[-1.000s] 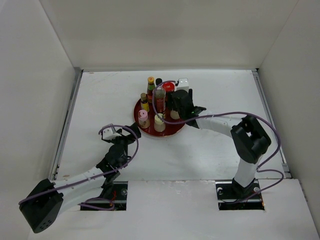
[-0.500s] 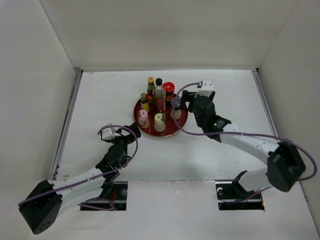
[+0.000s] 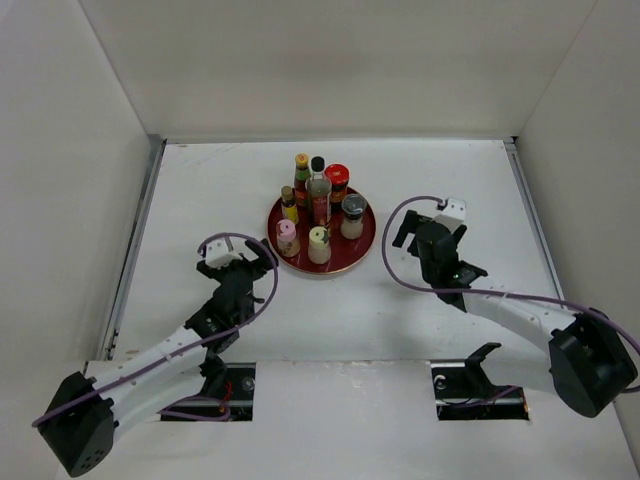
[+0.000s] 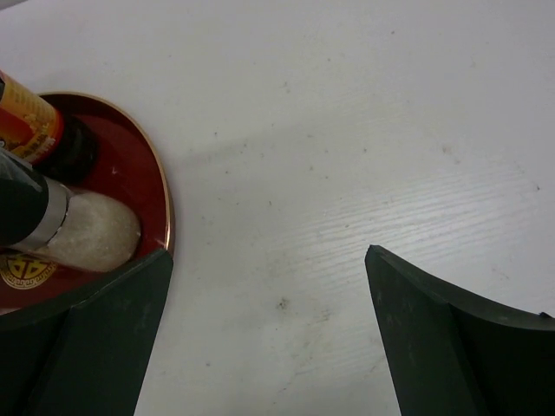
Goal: Organize the condiment bottles
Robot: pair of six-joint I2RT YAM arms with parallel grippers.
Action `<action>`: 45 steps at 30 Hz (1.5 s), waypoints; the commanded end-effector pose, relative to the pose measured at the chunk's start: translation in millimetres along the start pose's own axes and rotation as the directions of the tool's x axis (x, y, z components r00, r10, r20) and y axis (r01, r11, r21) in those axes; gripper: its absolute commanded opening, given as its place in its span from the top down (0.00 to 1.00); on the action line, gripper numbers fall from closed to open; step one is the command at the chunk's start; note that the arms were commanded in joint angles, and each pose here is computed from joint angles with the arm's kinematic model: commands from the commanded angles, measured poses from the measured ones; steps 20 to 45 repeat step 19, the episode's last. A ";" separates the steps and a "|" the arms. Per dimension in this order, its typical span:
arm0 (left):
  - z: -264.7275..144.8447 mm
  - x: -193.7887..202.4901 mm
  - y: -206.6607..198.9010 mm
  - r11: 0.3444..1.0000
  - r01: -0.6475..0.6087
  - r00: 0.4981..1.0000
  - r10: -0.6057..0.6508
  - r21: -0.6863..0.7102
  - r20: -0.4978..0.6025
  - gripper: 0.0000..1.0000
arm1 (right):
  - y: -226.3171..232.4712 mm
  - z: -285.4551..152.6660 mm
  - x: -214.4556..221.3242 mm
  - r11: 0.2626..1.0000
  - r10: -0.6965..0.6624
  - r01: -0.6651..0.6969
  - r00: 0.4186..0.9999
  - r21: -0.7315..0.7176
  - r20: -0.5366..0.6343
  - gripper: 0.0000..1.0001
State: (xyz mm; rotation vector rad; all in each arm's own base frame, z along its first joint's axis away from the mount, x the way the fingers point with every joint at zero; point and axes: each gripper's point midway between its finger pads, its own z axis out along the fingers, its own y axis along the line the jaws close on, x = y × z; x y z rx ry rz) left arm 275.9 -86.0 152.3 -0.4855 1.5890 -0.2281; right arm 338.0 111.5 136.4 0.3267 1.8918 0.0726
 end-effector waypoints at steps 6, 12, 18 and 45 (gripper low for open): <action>-1.5 -42.8 -10.7 0.997 -0.035 0.997 0.030 -0.075 -0.067 0.00 | 2.3 6.1 -1.6 0.980 0.197 -0.198 0.980 0.019 0.009 0.00; -5.6 -53.1 -55.2 0.999 -0.007 0.989 0.013 0.041 -0.145 0.00 | 7.7 9.9 7.7 0.971 0.239 -0.239 0.971 0.023 0.011 0.00; 4.9 -56.9 -57.0 0.997 -0.077 0.980 0.073 -0.017 -0.184 0.00 | 4.1 6.8 20.7 0.979 0.203 -0.203 0.979 0.018 -0.033 0.00; 6.2 -59.3 -53.6 0.997 -0.073 0.984 0.067 -0.032 -0.168 0.00 | 2.9 4.0 17.9 0.978 0.207 -0.207 0.978 0.014 -0.029 0.00</action>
